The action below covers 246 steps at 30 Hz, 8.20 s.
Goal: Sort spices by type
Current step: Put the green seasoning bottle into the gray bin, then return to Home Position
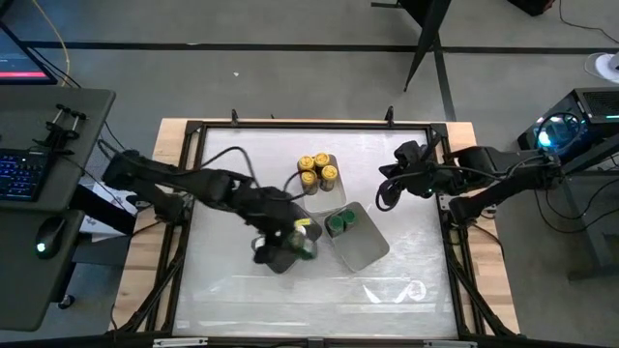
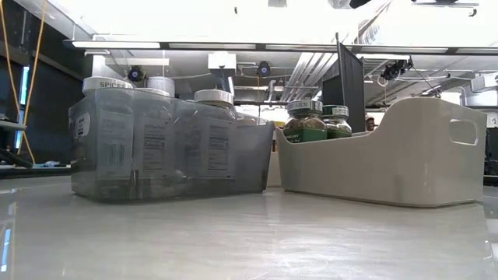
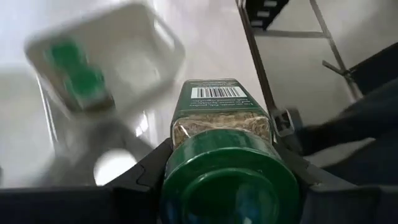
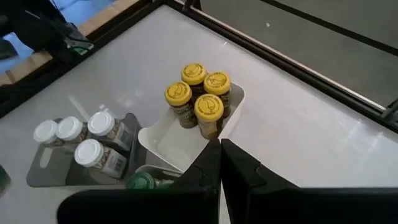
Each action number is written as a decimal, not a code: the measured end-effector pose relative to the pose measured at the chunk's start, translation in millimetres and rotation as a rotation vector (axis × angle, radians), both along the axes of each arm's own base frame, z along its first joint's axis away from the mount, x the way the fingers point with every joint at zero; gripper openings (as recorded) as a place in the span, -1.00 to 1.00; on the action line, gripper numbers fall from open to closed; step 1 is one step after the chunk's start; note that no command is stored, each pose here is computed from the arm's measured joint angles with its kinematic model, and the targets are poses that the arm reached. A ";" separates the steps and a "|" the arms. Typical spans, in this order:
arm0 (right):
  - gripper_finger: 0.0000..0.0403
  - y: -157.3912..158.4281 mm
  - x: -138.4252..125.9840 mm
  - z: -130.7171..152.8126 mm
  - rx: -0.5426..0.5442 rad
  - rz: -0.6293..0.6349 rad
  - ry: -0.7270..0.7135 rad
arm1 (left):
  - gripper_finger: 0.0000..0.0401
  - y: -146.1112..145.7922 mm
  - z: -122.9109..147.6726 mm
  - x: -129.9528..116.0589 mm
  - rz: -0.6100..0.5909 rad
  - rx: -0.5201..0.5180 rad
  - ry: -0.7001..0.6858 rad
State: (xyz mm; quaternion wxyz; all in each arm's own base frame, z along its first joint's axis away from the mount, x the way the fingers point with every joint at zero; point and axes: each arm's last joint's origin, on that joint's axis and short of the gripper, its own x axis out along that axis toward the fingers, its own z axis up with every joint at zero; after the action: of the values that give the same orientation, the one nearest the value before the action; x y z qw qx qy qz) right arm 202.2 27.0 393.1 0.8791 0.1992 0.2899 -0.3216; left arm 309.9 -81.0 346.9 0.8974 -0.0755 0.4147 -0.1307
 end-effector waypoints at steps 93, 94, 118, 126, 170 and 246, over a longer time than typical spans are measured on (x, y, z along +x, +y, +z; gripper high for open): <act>-1.00 102.7 102.5 -133.0 0.530 -0.150 0.223 | -0.18 20.9 -118.2 130.8 -0.392 0.634 -0.029; -1.00 104.7 100.1 -136.5 0.554 -0.143 0.213 | -0.18 21.2 -118.6 130.4 -0.391 0.632 -0.022; -1.00 102.6 47.5 -194.9 0.749 -0.315 -0.402 | -0.06 21.4 -120.4 127.7 -0.406 0.639 0.010; -1.00 85.5 58.8 -193.1 0.753 -0.286 -0.343 | -0.06 21.2 -120.1 129.7 -0.368 0.617 -0.003; -1.00 66.4 23.8 -159.6 0.612 -0.117 -0.264 | 0.26 31.8 -15.5 16.1 -0.092 0.190 -0.117; -1.00 -28.7 -77.2 -214.0 -0.012 0.607 -0.839 | -1.00 89.6 -155.9 -189.2 0.652 -0.273 -1.033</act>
State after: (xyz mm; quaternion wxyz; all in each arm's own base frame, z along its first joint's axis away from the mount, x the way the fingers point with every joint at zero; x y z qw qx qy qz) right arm 125.0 -1.7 179.1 0.9746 0.2128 -0.0449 0.0539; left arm 120.7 8.6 191.0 0.9580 -0.2391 -0.1375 0.0785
